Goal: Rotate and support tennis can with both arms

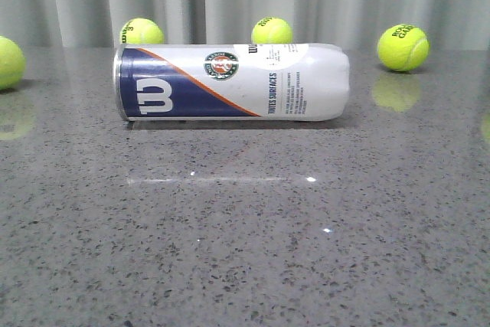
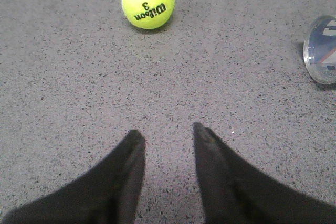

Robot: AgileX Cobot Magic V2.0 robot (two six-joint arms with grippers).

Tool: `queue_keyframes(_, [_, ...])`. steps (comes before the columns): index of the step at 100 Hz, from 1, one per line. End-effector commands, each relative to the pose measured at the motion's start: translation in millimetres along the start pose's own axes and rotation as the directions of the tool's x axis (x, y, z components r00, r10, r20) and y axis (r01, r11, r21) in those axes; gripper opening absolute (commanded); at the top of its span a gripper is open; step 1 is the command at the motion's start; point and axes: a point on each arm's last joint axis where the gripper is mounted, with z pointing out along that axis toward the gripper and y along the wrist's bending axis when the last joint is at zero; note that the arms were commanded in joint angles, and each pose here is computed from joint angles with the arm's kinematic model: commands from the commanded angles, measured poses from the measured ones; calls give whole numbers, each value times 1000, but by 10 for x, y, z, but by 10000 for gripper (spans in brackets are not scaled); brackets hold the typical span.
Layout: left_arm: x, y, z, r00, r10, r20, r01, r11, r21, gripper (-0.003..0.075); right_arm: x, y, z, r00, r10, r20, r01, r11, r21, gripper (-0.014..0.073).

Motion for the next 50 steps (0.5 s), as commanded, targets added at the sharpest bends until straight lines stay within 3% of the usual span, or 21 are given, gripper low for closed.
queue_keyframes(1, [-238, -11, 68, 999, -29, 41, 28, 999, 15, 497, -129, 24, -22, 996, -11, 86, 12, 1000, -12, -66])
queue_keyframes(4, [-259, -14, 123, 999, -36, 17, 35, 999, 20, 554, -129, 24, -22, 996, -11, 86, 12, 1000, -12, -66])
queue_keyframes(10, [-312, -33, 202, 998, -64, -23, 65, 997, 40, 594, -129, 24, -22, 996, -10, 86, 12, 1000, -12, -66])
queue_keyframes(31, [-518, -191, 515, 955, -243, -172, 273, 945, 181, 564, -129, 24, -22, 996, -10, 86, 12, 1000, -12, -66])
queue_keyframes(50, [-681, -359, 799, 919, -284, -274, 369, 866, 338, 564, -135, 26, -23, 996, -10, 93, 12, 1000, -14, -66])
